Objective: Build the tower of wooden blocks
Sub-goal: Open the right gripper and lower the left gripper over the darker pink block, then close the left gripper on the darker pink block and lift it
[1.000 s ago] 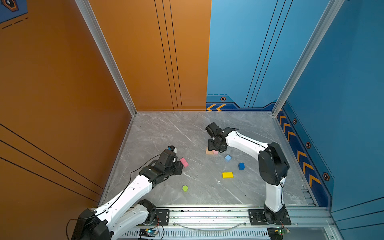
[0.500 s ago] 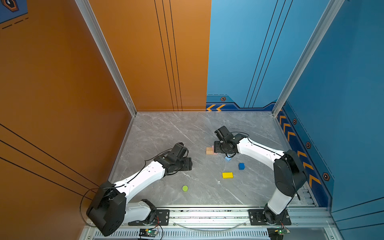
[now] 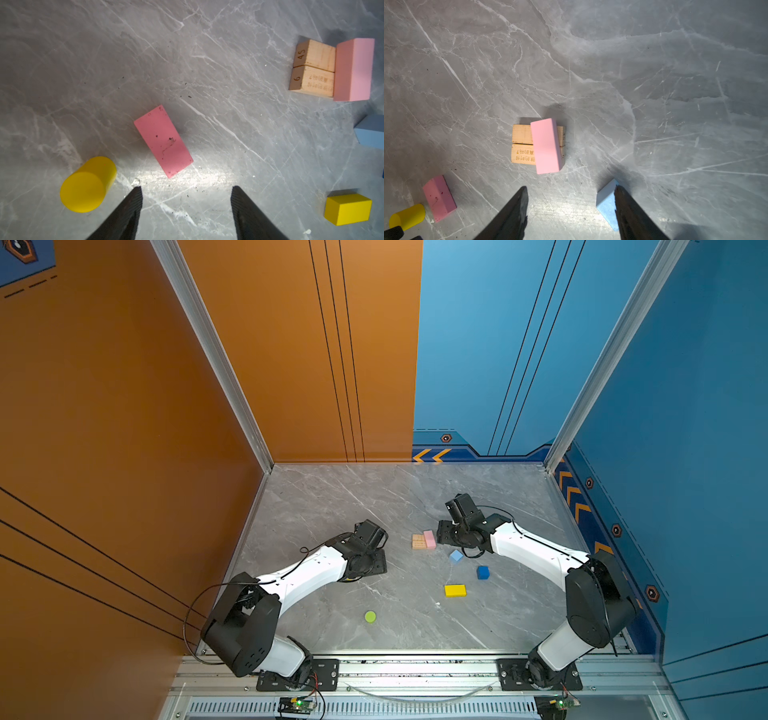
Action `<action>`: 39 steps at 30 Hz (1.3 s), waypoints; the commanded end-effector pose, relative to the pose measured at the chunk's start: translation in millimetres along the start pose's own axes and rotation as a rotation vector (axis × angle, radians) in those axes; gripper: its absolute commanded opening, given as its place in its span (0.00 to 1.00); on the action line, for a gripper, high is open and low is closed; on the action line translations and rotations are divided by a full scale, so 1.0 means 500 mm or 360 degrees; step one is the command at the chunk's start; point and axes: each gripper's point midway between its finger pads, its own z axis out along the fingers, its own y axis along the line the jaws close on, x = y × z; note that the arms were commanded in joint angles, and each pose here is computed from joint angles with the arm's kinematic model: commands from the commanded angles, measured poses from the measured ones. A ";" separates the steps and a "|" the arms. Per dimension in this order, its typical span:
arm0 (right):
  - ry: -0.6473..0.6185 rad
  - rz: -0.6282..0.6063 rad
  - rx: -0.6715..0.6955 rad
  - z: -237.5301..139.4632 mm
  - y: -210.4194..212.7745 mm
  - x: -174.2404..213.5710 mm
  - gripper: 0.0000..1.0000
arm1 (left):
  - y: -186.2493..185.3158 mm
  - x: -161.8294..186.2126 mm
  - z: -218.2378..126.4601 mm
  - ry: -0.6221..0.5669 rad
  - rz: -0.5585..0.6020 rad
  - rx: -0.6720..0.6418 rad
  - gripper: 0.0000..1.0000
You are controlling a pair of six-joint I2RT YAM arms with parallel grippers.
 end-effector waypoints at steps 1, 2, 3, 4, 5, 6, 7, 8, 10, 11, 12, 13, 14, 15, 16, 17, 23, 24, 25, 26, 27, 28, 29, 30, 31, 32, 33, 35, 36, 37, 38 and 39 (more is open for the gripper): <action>-0.0027 0.0039 -0.0050 -0.006 -0.003 -0.007 0.67 | 0.000 -0.011 0.005 0.0006 -0.0036 -0.0059 0.69; -0.0022 0.0046 -0.0049 -0.004 -0.008 -0.005 0.67 | -0.002 -0.012 0.009 0.0018 -0.0040 -0.0063 0.69; -0.0022 0.0052 -0.0050 -0.005 -0.010 -0.006 0.67 | -0.002 -0.013 0.012 0.0028 -0.0044 -0.0069 0.68; -0.0024 0.0057 -0.0050 -0.005 -0.014 -0.006 0.67 | -0.003 -0.014 0.014 0.0031 -0.0050 -0.0071 0.68; -0.0028 0.0062 -0.0051 -0.007 -0.016 -0.008 0.67 | -0.002 -0.015 0.016 0.0035 -0.0056 -0.0077 0.67; -0.0032 0.0067 -0.0050 -0.008 -0.018 -0.009 0.67 | 0.000 -0.015 0.019 0.0041 -0.0064 -0.0085 0.67; -0.0035 0.0070 -0.0049 -0.009 -0.021 -0.009 0.67 | 0.002 -0.015 0.021 0.0044 -0.0067 -0.0093 0.67; -0.0039 0.0076 -0.0050 -0.010 -0.024 -0.009 0.67 | 0.004 -0.015 0.022 0.0047 -0.0074 -0.0101 0.67; -0.0039 0.0082 -0.0046 -0.010 -0.029 -0.009 0.67 | 0.008 -0.015 0.025 0.0052 -0.0083 -0.0111 0.67; -0.0040 0.0086 -0.0045 -0.009 -0.031 -0.009 0.67 | 0.010 -0.015 0.027 0.0054 -0.0087 -0.0119 0.67; -0.0039 0.0088 -0.0045 -0.007 -0.032 -0.009 0.67 | 0.010 -0.014 0.029 0.0059 -0.0086 -0.0125 0.66; -0.0033 0.0089 -0.0046 -0.006 -0.033 -0.007 0.67 | 0.012 -0.013 0.030 0.0062 -0.0087 -0.0130 0.66; -0.0031 0.0091 -0.0049 -0.004 -0.033 -0.006 0.67 | 0.012 -0.013 0.032 0.0064 -0.0090 -0.0137 0.65; -0.0025 0.0092 -0.0050 -0.001 -0.034 -0.005 0.67 | 0.015 -0.012 0.036 0.0069 -0.0092 -0.0149 0.65; -0.0020 0.0091 -0.0055 0.000 -0.032 -0.004 0.67 | 0.016 -0.012 0.039 0.0069 -0.0092 -0.0158 0.65; -0.0014 0.0092 -0.0056 0.002 -0.033 -0.003 0.67 | 0.018 -0.012 0.042 0.0072 -0.0091 -0.0167 0.64; -0.0005 0.0089 -0.0059 0.006 -0.033 -0.003 0.67 | 0.030 -0.013 0.055 0.0080 -0.0086 -0.0228 0.64; -0.0003 0.0089 -0.0061 0.007 -0.032 -0.002 0.67 | 0.032 -0.014 0.056 0.0083 -0.0082 -0.0235 0.63; 0.0001 0.0089 -0.0061 0.008 -0.032 -0.002 0.67 | 0.035 -0.015 0.058 0.0086 -0.0084 -0.0246 0.63; 0.0004 0.0089 -0.0060 0.009 -0.032 -0.001 0.67 | 0.038 -0.015 0.059 0.0086 -0.0080 -0.0254 0.63; 0.0009 0.0089 -0.0060 0.011 -0.032 0.000 0.67 | 0.039 -0.015 0.061 0.0090 -0.0080 -0.0257 0.63; 0.0009 0.0089 -0.0061 0.012 -0.032 -0.001 0.67 | 0.042 -0.017 0.063 0.0091 -0.0084 -0.0264 0.63; 0.0011 0.0091 -0.0061 0.012 -0.032 -0.001 0.67 | 0.045 -0.016 0.065 0.0093 -0.0079 -0.0272 0.63; 0.0014 0.0092 -0.0060 0.014 -0.032 0.000 0.67 | 0.047 -0.017 0.067 0.0093 -0.0077 -0.0280 0.63; 0.0014 0.0091 -0.0061 0.014 -0.031 0.000 0.67 | 0.048 -0.018 0.069 0.0096 -0.0074 -0.0284 0.63; 0.0016 0.0091 -0.0059 0.015 -0.031 0.000 0.67 | 0.048 -0.019 0.071 0.0099 -0.0070 -0.0289 0.62; 0.0019 0.0092 -0.0061 0.016 -0.031 0.000 0.67 | 0.050 -0.022 0.073 0.0097 -0.0068 -0.0295 0.62; 0.0025 0.0092 -0.0057 0.017 -0.031 0.001 0.67 | 0.049 -0.024 0.077 0.0097 -0.0055 -0.0304 0.60; 0.0027 0.0092 -0.0054 0.018 -0.032 0.001 0.67 | 0.049 -0.025 0.080 0.0100 -0.0050 -0.0307 0.58; 0.0031 0.0092 -0.0052 0.019 -0.032 0.002 0.67 | 0.050 -0.024 0.082 0.0107 -0.0043 -0.0310 0.56; 0.0031 0.0093 -0.0053 0.020 -0.032 0.002 0.67 | 0.052 -0.023 0.085 0.0114 -0.0039 -0.0316 0.54; 0.0033 0.0093 -0.0054 0.020 -0.031 0.003 0.67 | 0.052 -0.021 0.087 0.0121 -0.0031 -0.0316 0.52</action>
